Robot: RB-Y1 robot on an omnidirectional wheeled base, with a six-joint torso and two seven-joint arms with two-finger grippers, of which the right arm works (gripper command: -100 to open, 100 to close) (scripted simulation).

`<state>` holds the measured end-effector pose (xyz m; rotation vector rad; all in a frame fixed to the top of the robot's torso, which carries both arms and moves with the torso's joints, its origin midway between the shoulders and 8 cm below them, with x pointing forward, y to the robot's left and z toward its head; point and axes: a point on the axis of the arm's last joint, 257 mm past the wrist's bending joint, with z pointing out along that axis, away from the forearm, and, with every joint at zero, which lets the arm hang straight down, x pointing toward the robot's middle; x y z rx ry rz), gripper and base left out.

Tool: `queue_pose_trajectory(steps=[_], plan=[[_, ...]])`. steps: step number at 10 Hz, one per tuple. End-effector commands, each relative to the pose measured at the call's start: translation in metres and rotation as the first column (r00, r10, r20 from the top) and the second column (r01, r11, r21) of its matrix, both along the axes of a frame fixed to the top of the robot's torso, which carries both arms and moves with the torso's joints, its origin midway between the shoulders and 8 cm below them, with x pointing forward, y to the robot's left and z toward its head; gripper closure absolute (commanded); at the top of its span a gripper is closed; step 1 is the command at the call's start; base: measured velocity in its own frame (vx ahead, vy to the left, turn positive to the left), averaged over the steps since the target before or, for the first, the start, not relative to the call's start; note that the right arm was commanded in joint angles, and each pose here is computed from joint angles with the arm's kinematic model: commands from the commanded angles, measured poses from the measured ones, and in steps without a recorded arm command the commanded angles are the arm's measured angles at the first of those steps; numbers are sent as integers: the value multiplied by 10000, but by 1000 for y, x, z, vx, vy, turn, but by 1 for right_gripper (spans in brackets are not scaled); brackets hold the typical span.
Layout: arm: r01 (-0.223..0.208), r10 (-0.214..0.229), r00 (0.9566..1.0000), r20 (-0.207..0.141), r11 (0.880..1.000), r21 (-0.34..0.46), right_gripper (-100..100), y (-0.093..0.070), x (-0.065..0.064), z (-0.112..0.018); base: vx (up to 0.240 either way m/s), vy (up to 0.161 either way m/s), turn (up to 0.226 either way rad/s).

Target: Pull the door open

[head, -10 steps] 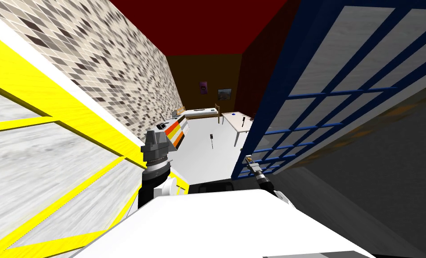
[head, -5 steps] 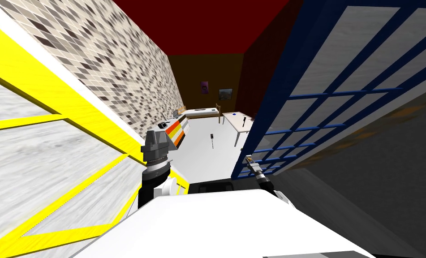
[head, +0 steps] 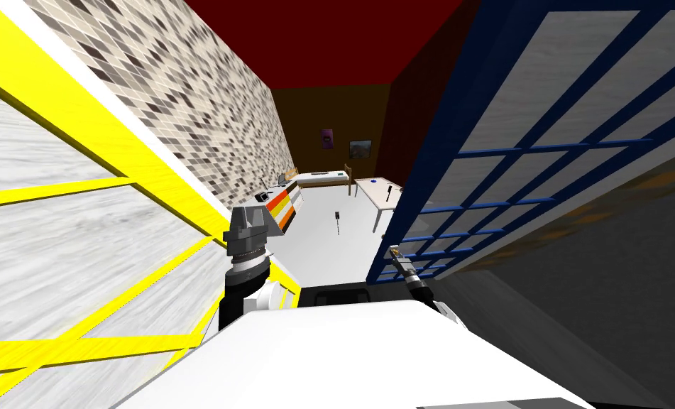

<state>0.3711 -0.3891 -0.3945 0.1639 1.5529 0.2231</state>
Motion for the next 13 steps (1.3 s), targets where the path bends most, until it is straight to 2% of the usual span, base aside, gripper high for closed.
queue_pose_trajectory(steps=[1,3,4,6,7,8,9,11,12,13], plan=[[10,-9,10000,-7,9993,368,100,1,0,0,-28,-15,26],[98,-99,10000,5,9940,1090,100,-1,1,0,-34,-15,54],[96,-97,10000,1,9929,1183,100,-1,1,0,-25,-17,34],[187,-193,9998,15,9815,1906,100,-2,3,1,-35,-18,67],[184,-191,9998,11,9790,2028,100,-2,3,1,-30,-23,35],[233,-245,9997,18,9693,2448,100,-3,4,2,-37,-18,60],[232,-244,9997,17,9685,2480,100,-3,4,2,-32,-13,30],[323,-352,9994,33,9458,3232,100,-5,5,3,-43,-16,70],[319,-349,9994,29,9410,3368,100,-5,5,3,-39,-23,44],[359,-402,9992,36,9259,3761,100,-6,6,3,-37,-25,63]])
